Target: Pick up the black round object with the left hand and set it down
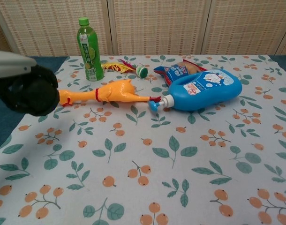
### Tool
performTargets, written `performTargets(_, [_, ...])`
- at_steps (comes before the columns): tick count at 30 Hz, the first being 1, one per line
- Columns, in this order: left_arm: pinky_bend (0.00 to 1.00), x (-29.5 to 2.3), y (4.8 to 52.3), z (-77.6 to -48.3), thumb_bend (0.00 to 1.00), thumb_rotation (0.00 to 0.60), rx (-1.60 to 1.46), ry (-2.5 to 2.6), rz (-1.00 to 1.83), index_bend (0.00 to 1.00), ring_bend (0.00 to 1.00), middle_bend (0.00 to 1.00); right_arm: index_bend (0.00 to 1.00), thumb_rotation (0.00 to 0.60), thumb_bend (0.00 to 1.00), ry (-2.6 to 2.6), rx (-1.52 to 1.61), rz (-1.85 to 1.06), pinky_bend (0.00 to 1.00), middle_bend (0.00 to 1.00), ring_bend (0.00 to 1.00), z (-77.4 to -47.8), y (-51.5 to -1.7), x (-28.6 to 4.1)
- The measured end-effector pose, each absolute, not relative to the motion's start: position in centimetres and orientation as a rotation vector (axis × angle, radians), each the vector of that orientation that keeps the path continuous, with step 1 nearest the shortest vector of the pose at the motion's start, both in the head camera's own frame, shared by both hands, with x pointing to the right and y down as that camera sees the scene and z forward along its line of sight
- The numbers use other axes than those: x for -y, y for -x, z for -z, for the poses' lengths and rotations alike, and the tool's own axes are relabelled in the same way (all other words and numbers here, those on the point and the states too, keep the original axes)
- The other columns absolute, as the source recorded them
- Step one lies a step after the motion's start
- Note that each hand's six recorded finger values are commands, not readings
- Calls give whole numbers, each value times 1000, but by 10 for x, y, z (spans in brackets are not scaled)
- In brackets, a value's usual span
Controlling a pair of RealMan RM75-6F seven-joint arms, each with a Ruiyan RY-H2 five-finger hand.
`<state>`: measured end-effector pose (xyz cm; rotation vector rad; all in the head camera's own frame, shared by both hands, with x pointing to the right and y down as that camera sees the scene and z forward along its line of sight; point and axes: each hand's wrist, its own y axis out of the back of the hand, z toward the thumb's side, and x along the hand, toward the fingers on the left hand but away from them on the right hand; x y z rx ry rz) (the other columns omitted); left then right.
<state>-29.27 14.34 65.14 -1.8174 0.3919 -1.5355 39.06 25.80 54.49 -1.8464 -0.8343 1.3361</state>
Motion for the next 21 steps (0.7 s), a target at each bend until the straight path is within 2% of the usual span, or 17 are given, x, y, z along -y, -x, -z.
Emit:
performTargets(2, [756, -145, 305, -672, 740, 600, -333, 1827, 1601, 692, 578, 719, 0, 600, 117, 1842, 847, -1333, 0, 0, 0, -542, -392, -257])
performTargets(5, [758, -133, 317, -675, 740, 600, -306, 1795, 1622, 691, 578, 718, 0, 600, 118, 1839, 858, -1324, 0, 0, 0, -539, -394, -257])
performTargets(8, [759, -118, 317, -653, 734, 600, -339, 1759, 1594, 691, 578, 717, 0, 600, 118, 1842, 860, -1322, 0, 0, 0, -538, -394, -258])
performTargets(11, [752, -118, 299, -620, 730, 600, -388, 1791, 1529, 691, 577, 716, 0, 600, 118, 1839, 866, -1321, 0, 0, 0, -538, -395, -257])
performTargets(16, [726, -157, 245, -572, 729, 600, -403, 2016, 1393, 689, 565, 708, 0, 600, 117, 1832, 867, -1329, 0, 0, 0, -539, -395, -257])
performTargets(21, [722, -187, 221, -571, 736, 600, -363, 2183, 1351, 690, 565, 708, 0, 600, 117, 1839, 840, -1338, 0, 0, 0, -544, -392, -258])
